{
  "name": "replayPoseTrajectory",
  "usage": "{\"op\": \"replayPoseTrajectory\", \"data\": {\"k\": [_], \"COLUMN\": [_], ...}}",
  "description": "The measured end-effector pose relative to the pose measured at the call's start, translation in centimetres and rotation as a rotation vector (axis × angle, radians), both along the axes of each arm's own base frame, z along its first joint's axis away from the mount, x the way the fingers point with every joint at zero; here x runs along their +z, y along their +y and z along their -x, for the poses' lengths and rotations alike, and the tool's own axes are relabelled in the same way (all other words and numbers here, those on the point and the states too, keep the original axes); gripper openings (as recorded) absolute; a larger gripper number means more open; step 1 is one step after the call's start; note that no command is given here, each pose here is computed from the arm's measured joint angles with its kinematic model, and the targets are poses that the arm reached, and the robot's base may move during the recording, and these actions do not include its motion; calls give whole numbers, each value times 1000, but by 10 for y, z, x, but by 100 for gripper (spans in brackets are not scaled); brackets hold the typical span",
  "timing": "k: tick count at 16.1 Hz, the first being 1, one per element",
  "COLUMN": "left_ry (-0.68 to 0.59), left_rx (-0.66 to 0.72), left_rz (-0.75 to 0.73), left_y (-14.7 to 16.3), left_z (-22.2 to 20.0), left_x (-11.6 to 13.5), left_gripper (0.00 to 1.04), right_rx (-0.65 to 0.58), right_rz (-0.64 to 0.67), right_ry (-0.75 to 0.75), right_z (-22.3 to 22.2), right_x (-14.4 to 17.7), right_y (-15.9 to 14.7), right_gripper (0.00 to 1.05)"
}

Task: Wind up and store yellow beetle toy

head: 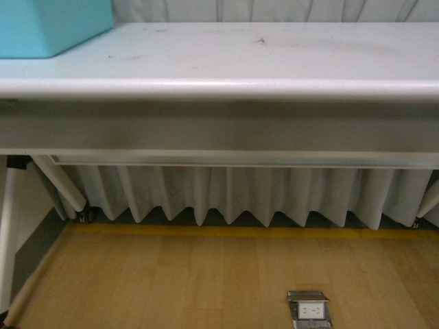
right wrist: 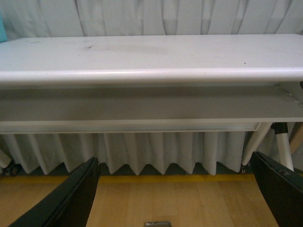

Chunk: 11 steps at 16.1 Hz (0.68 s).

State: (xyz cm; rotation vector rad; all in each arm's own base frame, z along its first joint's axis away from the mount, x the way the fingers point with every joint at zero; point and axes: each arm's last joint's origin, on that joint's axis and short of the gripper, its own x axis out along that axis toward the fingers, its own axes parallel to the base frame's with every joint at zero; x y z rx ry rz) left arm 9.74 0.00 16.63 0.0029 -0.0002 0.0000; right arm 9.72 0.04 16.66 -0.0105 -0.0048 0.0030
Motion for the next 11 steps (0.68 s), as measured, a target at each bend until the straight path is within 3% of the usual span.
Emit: {"op": "replayPoseTrajectory", "data": {"k": [11], "left_ry": [4], "left_rx": [0], "left_rz": [0], "left_y": [0], "left_z": [0], "left_x": [0], "left_gripper": [98], "right_rx": [2], "right_rz": [0], "right_ry": [3], "right_z": [0], "right_x": [0], "right_y": [0], "right_gripper": [98]}}
